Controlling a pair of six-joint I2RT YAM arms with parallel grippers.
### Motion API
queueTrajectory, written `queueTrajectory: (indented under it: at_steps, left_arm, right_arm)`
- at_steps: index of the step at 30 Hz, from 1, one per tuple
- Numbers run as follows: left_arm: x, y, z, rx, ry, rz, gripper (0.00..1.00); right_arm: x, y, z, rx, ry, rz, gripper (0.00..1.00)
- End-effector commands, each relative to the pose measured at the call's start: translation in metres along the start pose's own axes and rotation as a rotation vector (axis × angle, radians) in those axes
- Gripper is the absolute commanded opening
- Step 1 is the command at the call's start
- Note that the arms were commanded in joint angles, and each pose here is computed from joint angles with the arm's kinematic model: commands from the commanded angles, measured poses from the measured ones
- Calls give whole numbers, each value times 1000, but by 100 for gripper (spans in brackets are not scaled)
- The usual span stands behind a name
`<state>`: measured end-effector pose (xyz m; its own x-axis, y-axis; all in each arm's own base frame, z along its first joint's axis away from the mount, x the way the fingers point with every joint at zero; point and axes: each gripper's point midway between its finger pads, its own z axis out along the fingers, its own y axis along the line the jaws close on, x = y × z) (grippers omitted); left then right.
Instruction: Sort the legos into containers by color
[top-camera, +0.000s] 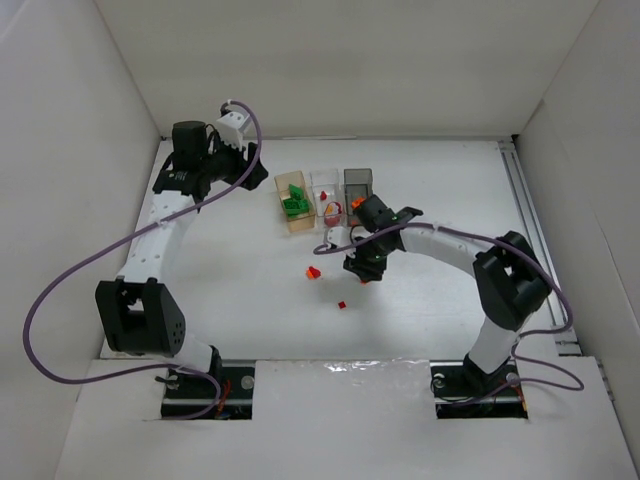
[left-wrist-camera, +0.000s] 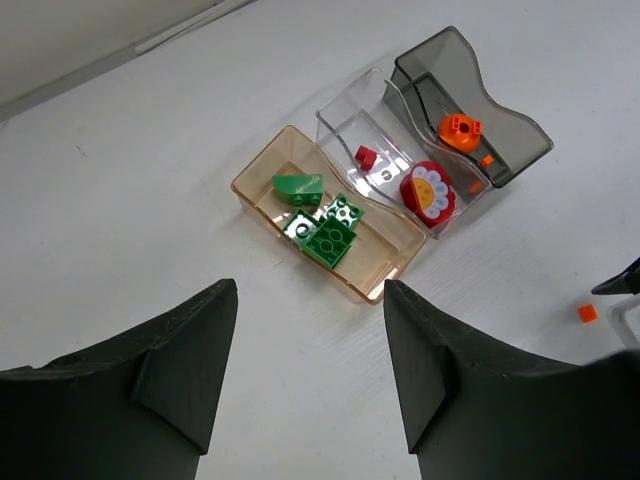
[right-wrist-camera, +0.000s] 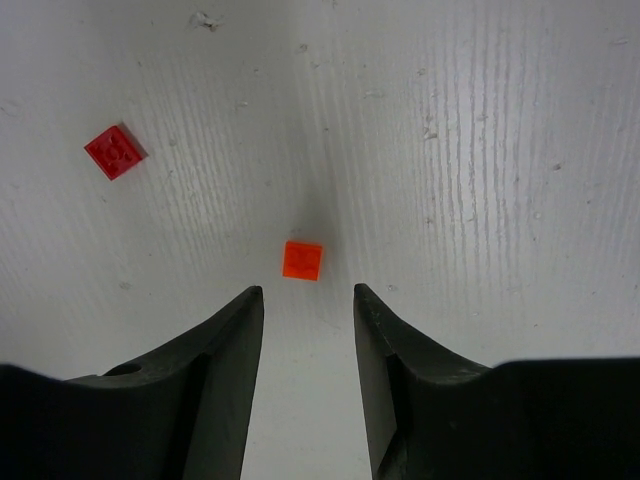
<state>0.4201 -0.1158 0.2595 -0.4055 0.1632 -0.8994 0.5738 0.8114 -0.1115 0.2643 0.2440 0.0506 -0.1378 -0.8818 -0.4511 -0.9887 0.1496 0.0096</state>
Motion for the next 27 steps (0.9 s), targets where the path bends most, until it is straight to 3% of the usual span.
queueTrajectory:
  at_steps: [1, 18, 27]
  left_arm:
    - [-16, -1, -2, 11, -52, 15, 57]
    - [-14, 3, -1, -8, -49, 24, 57]
    - [-9, 3, 5, 4, -35, 15, 57]
  right_arm:
    - [0, -1, -1, -19, 40, -24, 47]
    - [9, 0, 21, -2, 136, -15, 47]
    - [5, -2, 20, 15, 116, -11, 47]
